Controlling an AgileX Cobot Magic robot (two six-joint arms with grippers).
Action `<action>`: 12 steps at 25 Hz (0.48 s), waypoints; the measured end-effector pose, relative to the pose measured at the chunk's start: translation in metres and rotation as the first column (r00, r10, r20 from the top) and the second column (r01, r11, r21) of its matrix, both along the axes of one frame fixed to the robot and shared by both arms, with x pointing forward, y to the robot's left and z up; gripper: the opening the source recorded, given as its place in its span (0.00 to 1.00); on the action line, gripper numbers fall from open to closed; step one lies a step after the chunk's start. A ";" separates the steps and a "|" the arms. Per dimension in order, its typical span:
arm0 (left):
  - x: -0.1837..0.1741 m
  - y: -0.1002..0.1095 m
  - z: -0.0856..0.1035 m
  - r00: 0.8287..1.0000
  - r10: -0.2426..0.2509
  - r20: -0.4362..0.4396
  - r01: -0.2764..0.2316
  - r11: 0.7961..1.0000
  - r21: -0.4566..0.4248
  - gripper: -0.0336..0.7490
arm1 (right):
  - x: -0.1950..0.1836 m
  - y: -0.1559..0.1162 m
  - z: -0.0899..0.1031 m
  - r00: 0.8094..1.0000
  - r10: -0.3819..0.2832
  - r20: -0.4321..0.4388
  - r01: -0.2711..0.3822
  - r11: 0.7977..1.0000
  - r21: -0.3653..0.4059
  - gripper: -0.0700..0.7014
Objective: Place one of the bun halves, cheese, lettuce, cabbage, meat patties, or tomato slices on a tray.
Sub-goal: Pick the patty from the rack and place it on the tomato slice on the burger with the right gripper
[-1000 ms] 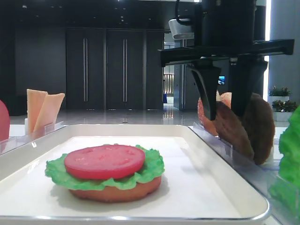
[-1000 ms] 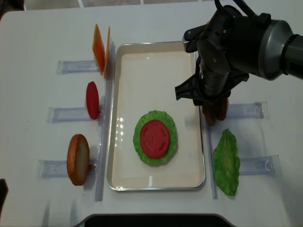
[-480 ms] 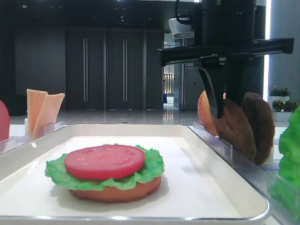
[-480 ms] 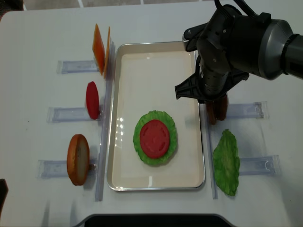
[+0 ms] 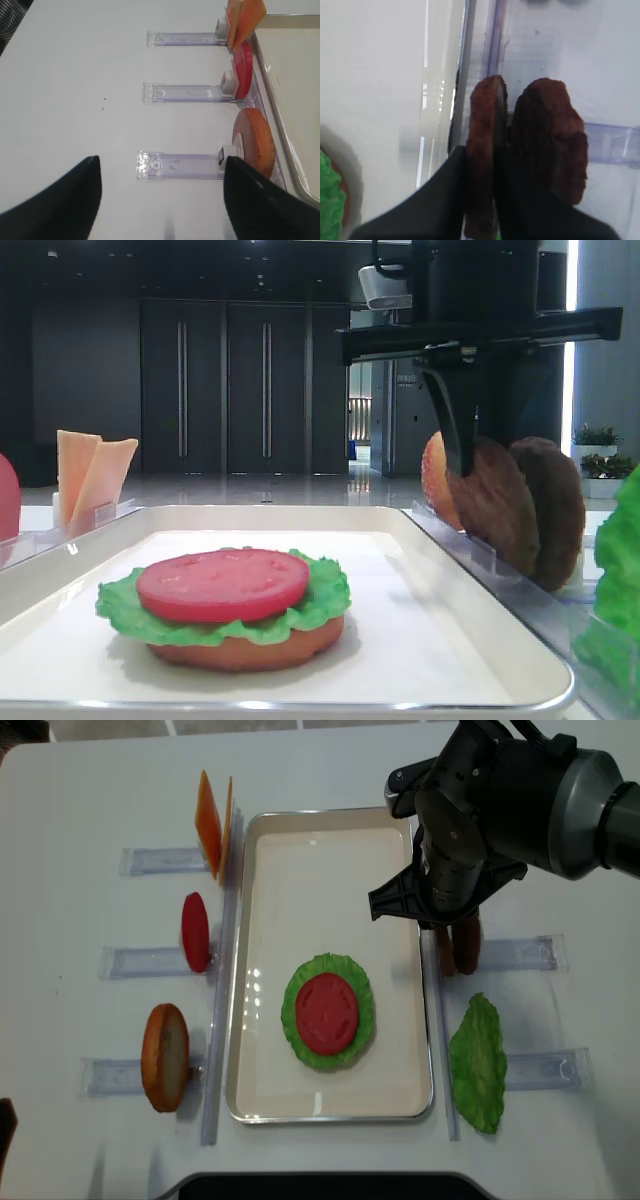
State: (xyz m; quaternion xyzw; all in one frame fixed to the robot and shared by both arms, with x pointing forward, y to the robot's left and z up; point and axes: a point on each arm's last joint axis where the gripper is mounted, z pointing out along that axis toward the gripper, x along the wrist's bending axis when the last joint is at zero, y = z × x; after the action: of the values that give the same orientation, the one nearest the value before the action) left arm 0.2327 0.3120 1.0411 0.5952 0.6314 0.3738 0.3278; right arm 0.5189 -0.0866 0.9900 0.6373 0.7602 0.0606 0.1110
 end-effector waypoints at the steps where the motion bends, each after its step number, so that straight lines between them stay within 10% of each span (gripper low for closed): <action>1: 0.000 0.000 0.000 1.000 0.000 0.000 0.000 1.000 0.000 0.78 | 0.000 0.000 0.001 1.000 0.003 0.001 -0.003 1.000 0.001 0.25; 12: 0.000 0.000 0.000 1.000 0.000 0.000 0.000 1.000 0.000 0.78 | -0.020 -0.007 0.051 0.999 0.015 0.047 -0.022 0.989 0.146 0.25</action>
State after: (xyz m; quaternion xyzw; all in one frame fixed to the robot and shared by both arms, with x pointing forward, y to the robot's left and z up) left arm 0.2327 0.3120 1.0411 0.5952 0.6314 0.3738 0.3278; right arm 0.4991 -0.0932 1.0406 0.6350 0.7569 0.1320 0.0806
